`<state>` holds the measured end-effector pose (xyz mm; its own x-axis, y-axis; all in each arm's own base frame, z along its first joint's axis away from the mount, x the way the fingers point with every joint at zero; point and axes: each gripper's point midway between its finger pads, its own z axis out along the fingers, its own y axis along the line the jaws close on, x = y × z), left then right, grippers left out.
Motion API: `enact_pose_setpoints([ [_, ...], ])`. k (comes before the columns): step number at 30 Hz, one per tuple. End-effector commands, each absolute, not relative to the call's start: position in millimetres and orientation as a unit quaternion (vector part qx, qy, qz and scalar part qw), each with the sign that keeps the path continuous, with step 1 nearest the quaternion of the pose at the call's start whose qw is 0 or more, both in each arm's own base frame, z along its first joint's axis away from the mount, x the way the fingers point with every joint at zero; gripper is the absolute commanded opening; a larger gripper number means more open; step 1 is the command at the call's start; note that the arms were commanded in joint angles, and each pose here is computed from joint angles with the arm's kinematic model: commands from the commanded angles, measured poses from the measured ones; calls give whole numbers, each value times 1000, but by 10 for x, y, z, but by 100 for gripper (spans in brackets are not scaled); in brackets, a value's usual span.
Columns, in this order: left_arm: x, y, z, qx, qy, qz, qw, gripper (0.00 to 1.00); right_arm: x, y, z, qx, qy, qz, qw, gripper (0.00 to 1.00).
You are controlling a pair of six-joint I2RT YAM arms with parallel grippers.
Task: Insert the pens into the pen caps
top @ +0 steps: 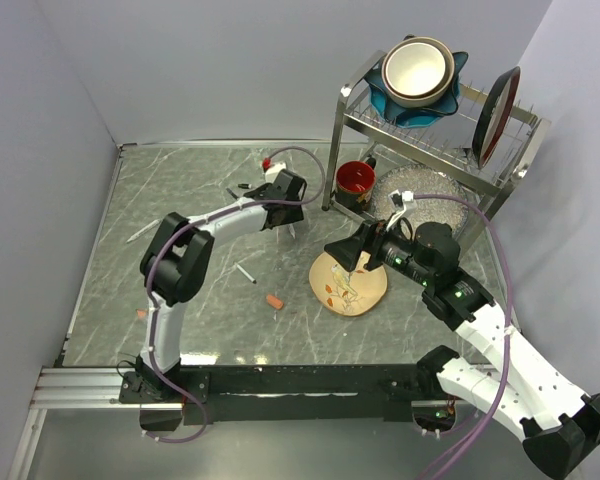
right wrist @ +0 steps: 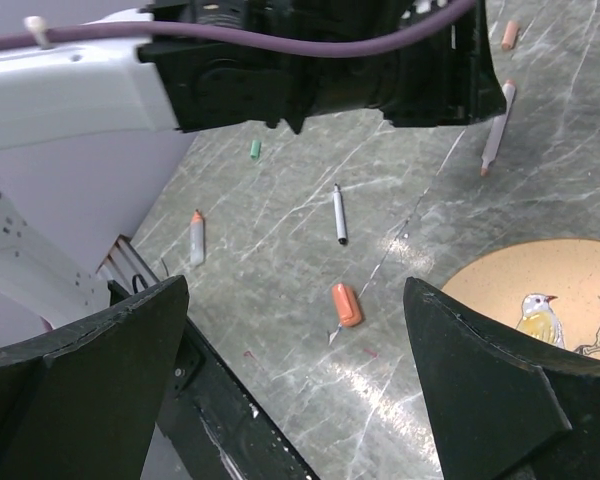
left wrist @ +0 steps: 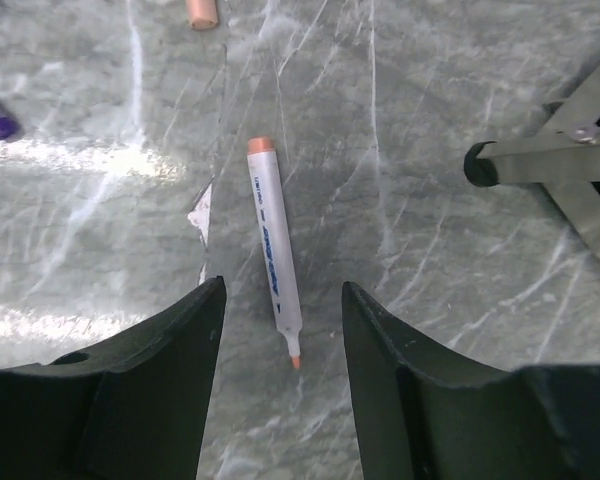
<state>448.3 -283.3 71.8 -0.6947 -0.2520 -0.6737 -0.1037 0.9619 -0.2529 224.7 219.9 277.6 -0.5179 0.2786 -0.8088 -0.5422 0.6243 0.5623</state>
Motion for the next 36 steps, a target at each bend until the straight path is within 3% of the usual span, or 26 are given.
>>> enact_pose_setpoints([
  [1,4659,-2963,803,-103,909,-112,388,55,2239,2213,2893,-98,742,432,503,96],
  [15,4557,-2852,212,-71,937,-53,338,39,2233,2188,2915,-92,740,431,509,96],
  [19,4432,-2866,156,-31,949,-55,310,20,2215,2173,2956,-93,738,431,511,96],
  [25,4153,-2758,337,18,956,-59,288,1,2215,2130,2922,-87,738,424,517,96],
  [34,3696,-2646,763,83,950,-108,281,1,2319,2074,2807,-79,740,400,535,94],
  [36,3569,-2698,946,90,945,-145,279,1,2317,2106,2835,-102,717,404,558,88],
])
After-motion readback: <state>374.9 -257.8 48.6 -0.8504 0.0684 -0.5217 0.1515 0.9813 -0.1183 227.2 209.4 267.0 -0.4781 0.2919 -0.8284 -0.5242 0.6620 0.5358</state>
